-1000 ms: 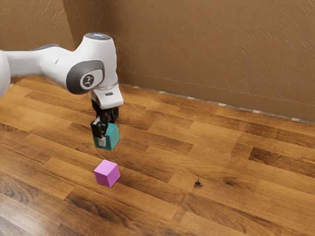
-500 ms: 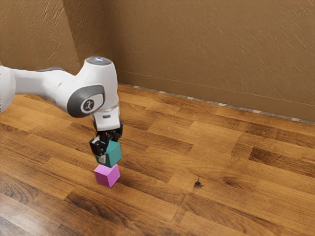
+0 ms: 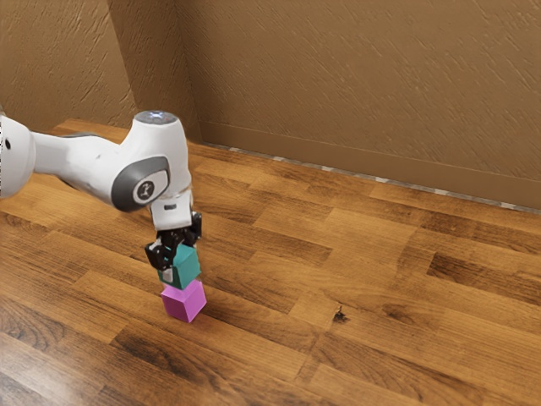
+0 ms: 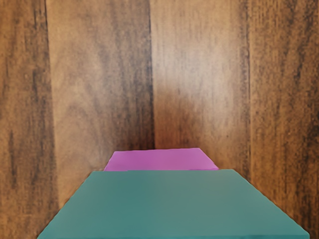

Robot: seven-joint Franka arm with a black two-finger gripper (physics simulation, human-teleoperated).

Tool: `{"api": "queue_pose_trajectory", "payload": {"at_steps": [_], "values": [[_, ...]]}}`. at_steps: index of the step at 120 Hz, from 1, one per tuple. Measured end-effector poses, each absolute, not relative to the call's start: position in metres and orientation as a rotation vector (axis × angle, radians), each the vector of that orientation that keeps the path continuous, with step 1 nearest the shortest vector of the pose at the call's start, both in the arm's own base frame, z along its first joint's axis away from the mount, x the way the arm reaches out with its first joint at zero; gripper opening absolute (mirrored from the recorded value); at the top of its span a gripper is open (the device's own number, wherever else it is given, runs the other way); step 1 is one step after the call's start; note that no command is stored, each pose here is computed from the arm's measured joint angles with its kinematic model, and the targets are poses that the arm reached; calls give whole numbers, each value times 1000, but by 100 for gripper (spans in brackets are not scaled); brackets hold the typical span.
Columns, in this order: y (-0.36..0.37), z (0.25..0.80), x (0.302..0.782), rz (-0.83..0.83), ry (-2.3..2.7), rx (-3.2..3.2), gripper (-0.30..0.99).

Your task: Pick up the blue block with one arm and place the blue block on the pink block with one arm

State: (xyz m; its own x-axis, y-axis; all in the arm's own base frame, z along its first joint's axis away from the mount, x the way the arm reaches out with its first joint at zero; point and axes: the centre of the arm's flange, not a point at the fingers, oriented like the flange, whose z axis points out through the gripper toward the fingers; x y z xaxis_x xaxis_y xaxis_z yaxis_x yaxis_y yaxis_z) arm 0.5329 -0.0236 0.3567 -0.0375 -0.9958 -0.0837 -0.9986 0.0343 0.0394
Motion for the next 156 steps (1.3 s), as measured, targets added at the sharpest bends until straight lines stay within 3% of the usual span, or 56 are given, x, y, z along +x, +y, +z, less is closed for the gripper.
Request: {"api": "queue_pose_trajectory", "payload": {"at_steps": [103,140,156], "values": [[-13,342,530,131,2338,-2074,33],[-10,341,528,142,2353,-2070,60],[-11,386,522,78,2319,-2040,64]]}}
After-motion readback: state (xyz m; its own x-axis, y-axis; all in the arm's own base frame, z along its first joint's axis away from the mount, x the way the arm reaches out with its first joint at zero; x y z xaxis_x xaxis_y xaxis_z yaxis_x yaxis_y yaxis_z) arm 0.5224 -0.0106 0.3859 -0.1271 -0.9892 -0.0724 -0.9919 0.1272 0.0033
